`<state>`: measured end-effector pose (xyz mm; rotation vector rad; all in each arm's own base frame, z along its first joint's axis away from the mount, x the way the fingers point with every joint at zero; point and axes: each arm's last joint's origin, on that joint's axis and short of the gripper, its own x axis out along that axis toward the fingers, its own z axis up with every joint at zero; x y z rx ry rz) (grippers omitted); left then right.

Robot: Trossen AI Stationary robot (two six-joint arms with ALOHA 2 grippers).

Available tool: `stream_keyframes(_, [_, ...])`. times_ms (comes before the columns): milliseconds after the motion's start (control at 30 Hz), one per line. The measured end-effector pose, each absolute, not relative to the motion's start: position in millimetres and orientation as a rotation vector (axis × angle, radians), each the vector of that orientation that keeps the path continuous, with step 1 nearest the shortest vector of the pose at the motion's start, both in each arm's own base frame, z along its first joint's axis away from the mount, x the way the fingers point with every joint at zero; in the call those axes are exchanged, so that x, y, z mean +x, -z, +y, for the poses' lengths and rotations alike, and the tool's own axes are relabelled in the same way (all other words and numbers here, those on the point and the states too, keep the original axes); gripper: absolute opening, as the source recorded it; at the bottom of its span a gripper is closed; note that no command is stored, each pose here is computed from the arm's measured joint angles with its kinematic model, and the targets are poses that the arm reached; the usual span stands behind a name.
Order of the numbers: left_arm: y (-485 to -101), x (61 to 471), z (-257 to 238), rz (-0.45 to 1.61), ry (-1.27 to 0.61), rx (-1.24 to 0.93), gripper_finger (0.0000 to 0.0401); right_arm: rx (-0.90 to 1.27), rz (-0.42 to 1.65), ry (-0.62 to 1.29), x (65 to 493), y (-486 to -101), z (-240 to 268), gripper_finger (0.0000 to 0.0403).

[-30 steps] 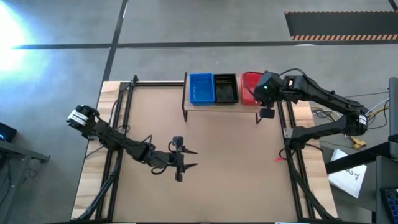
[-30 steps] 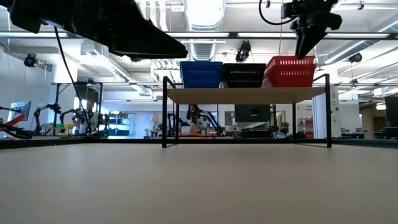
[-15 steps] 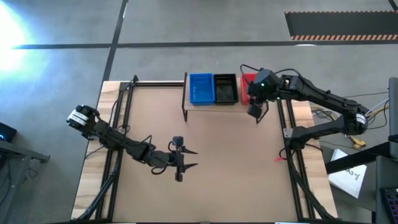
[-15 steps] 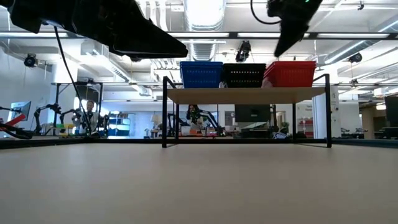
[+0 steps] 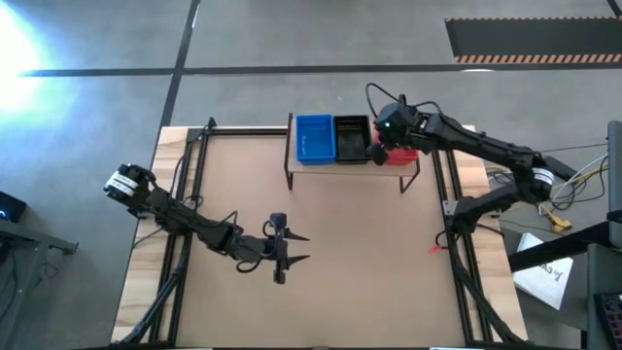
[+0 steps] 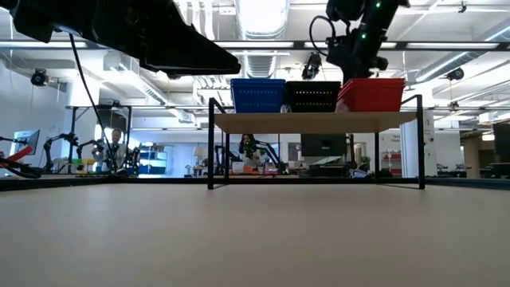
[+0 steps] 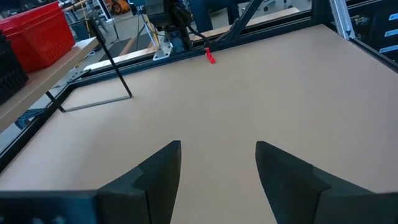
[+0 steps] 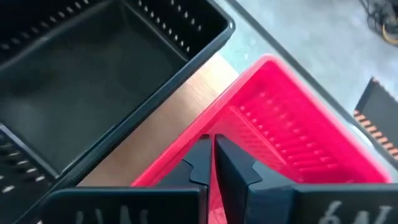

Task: Stack baskets on shelf by color
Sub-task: Stack the red basket on top of the stacked red baskets on the shelf, then adjust the stacked baskets on the shelf

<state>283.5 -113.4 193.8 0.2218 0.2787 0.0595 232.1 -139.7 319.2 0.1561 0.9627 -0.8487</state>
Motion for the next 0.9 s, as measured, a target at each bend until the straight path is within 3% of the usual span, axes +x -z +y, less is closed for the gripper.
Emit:
stream_keyframes(500, [-193.7,283.5,-113.3,0.280,-0.060,0.222,0.0192,0.241,0.843,0.811,243.6,-322.3,-144.0,0.0009])
stream_keyframes(900, [-193.6,283.6,-113.3,0.279,-0.063,0.204,0.0192,0.200,0.759,0.773,221.8,-350.3,-121.4,0.0009])
